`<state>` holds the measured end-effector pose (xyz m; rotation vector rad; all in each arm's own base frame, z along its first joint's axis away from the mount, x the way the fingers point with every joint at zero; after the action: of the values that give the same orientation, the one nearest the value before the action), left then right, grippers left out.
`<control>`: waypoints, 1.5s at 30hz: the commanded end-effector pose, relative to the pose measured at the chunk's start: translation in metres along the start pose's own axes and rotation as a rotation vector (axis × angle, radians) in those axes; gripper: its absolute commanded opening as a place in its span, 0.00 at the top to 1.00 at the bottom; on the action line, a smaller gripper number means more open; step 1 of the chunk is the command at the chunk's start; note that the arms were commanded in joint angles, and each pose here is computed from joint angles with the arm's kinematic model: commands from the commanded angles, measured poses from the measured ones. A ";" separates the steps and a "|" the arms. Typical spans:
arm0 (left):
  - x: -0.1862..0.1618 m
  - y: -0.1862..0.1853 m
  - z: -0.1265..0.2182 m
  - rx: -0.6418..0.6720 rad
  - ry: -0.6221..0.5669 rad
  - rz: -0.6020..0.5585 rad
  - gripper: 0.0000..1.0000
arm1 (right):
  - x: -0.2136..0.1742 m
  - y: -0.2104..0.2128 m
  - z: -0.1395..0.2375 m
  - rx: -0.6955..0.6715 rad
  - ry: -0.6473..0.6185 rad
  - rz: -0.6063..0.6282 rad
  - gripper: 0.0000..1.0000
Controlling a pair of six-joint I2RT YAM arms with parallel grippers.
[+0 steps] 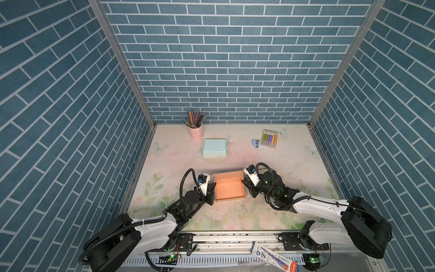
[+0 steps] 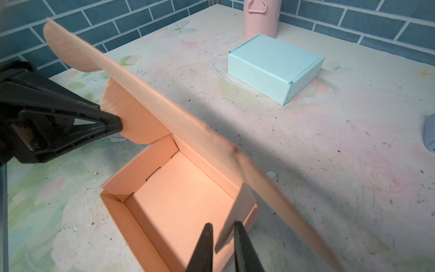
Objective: Fold the paper box
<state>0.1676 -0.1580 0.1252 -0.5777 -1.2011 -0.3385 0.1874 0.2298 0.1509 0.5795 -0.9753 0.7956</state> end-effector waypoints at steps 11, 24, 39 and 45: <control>-0.009 -0.004 0.001 0.058 0.033 0.041 0.97 | -0.007 0.001 0.008 -0.017 -0.017 -0.006 0.81; 0.007 -0.017 0.002 0.057 0.053 0.095 0.84 | -0.006 0.002 0.013 -0.013 -0.050 0.004 0.82; 0.033 -0.007 -0.012 0.154 0.117 0.061 0.77 | 0.010 -0.003 0.009 -0.071 -0.059 0.012 0.81; 0.031 -0.008 -0.015 0.166 0.181 0.044 0.85 | 0.019 -0.003 0.009 -0.078 -0.066 0.024 0.81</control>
<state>0.1839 -0.1703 0.1514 -0.4371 -1.0639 -0.2404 0.1879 0.2227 0.1626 0.5424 -1.0489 0.7548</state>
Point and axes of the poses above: each gripper's point midway between its finger pads, its own z axis back along the fingers, its own y axis along the line the jaws close on, x = y × z, the point moved 8 cm from there along z, back along the fingers
